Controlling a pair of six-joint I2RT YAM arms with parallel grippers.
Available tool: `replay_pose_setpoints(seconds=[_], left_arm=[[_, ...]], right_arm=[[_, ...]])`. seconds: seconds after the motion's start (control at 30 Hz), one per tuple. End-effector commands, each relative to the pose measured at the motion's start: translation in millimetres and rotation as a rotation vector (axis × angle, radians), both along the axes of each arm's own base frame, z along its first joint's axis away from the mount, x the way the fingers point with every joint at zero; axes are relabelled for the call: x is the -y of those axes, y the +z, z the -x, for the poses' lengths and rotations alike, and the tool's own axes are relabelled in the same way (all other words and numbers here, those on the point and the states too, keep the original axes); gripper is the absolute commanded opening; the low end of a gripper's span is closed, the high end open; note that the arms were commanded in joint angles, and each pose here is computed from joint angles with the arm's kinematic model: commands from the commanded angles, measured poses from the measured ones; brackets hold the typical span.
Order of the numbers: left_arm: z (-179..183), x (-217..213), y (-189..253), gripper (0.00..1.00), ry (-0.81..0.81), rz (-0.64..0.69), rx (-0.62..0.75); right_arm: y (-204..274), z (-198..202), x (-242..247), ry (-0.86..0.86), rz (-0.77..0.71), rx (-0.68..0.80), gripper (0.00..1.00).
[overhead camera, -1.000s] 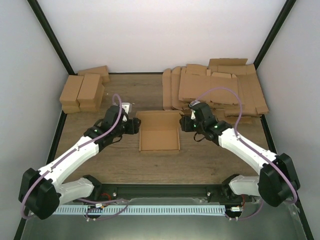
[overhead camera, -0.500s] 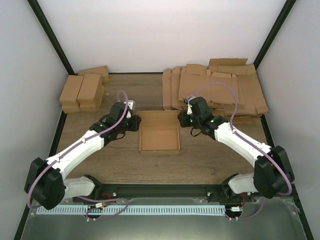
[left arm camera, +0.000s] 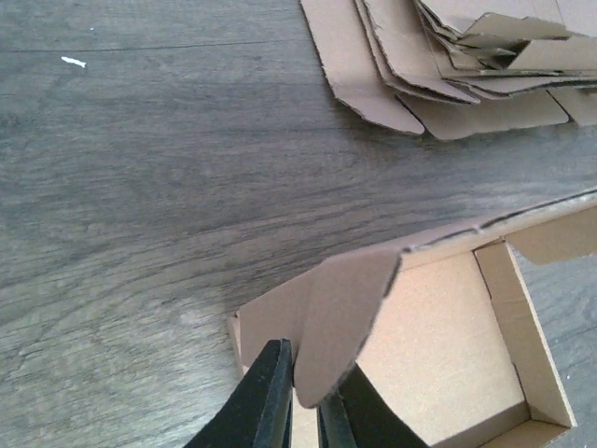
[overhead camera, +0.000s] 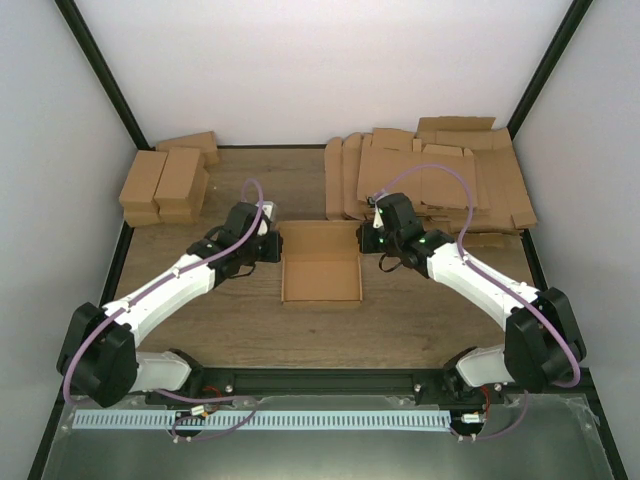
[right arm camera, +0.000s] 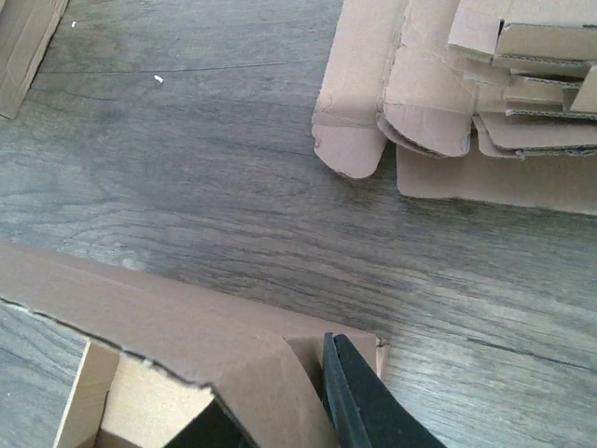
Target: Fold the paper box
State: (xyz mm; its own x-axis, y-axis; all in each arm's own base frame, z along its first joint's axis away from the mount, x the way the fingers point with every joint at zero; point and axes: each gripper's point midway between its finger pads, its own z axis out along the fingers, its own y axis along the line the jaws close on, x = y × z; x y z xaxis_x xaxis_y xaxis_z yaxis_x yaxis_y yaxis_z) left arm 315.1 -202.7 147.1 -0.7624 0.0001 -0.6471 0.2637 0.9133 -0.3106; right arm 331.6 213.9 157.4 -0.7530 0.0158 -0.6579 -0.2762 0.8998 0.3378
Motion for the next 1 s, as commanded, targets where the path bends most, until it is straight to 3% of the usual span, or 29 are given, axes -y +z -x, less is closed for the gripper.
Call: replay_pose_setpoints(seconds=[0.0, 0.37, 0.97], left_arm=[[-6, 14, 18, 0.1, -0.032, 0.068, 0.025], [-3, 11, 9, 0.04, -0.015, 0.067, 0.016], [32, 6, -4, 0.04, -0.001, 0.203, -0.001]], right_arm=[[24, -5, -13, 0.0, -0.077, 0.029, 0.13], [22, 2, -19, -0.038, -0.095, 0.021, 0.02], [9, 50, -21, -0.125, -0.128, 0.083, 0.01]])
